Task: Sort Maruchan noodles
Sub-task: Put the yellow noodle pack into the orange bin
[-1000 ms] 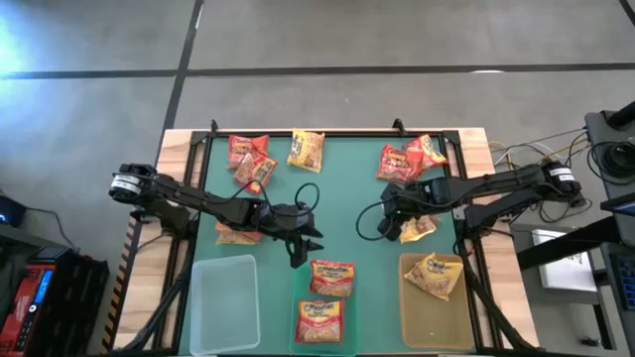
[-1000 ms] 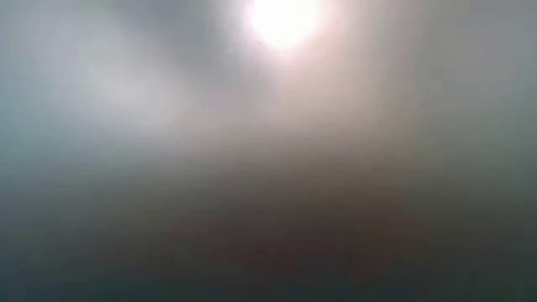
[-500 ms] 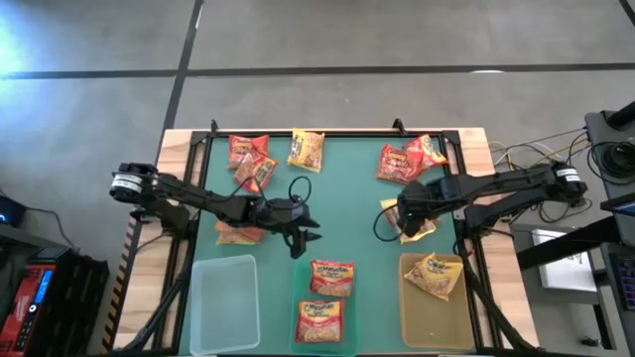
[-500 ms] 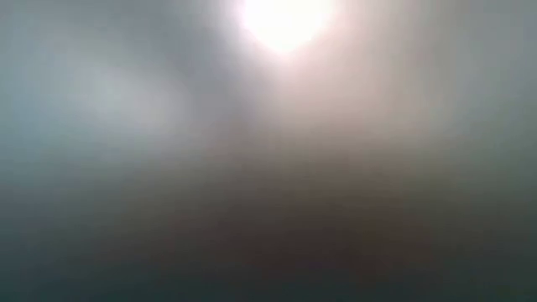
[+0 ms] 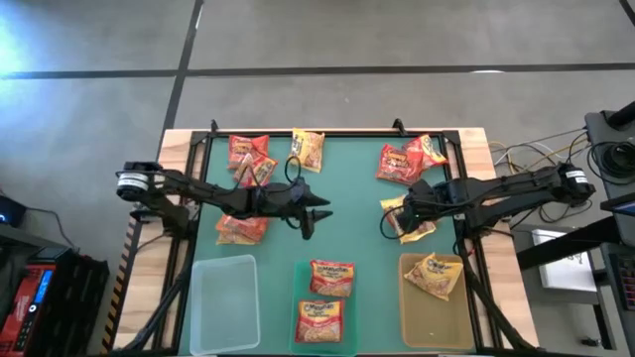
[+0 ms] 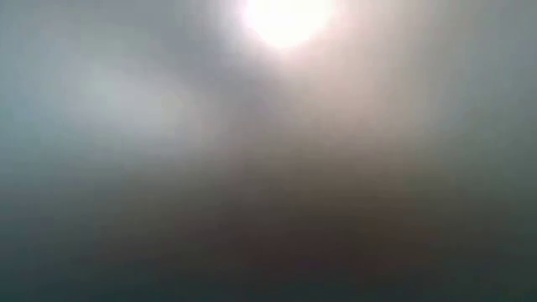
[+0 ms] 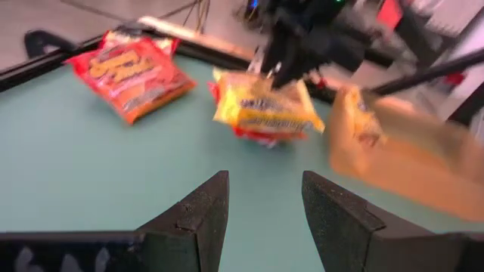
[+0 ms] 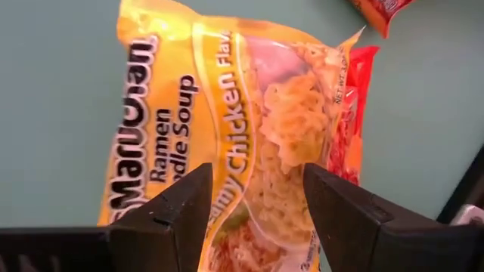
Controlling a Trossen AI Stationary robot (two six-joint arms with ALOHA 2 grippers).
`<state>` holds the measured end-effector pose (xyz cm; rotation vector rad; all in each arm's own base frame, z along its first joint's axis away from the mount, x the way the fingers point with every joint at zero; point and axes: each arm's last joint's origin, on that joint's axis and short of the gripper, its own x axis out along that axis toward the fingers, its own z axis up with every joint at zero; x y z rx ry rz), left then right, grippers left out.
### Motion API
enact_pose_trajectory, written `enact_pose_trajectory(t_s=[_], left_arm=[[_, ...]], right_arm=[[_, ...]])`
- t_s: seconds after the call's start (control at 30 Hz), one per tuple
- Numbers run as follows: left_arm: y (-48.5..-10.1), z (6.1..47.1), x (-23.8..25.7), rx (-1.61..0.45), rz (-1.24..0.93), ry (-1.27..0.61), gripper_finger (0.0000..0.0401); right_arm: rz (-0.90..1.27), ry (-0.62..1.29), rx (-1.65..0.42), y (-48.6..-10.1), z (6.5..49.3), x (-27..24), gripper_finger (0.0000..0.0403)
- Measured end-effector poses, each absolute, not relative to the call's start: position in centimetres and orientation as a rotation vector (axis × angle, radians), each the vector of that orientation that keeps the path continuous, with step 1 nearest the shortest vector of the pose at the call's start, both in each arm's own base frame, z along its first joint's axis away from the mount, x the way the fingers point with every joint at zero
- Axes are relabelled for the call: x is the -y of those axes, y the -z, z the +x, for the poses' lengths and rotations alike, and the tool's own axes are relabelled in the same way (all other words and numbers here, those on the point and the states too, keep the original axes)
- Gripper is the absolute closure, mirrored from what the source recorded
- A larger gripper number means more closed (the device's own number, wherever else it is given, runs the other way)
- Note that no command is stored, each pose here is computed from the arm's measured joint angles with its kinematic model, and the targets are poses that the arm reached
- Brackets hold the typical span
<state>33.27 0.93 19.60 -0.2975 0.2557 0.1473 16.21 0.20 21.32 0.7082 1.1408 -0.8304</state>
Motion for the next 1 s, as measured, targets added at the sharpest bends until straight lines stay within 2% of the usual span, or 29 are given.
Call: enact_pose_trajectory(t_s=[0.4, 0.53, 0.73, 1.0], left_arm=[[-15.2, 40.3, -2.8, -0.266, -0.420, -0.005, 0.0251], [-14.7, 42.8, -3.2, -0.257, -0.442, 0.048, 0.0251], [-13.8, 46.0, -5.1, -0.231, -0.537, 0.024, 0.0251], [-12.8, 49.6, -6.6, -0.225, -0.661, 0.168, 0.0251]], right_arm=[[0.694, 0.848, -1.172, -19.0, 15.5, -0.2, 0.0204], [0.688, 0.854, -1.187, -18.6, 15.2, -0.2, 0.0204], [0.666, 0.877, -1.225, -17.3, 14.5, -0.1, 0.0204], [0.623, 0.819, -1.185, -17.0, 14.9, -0.1, 0.0204]])
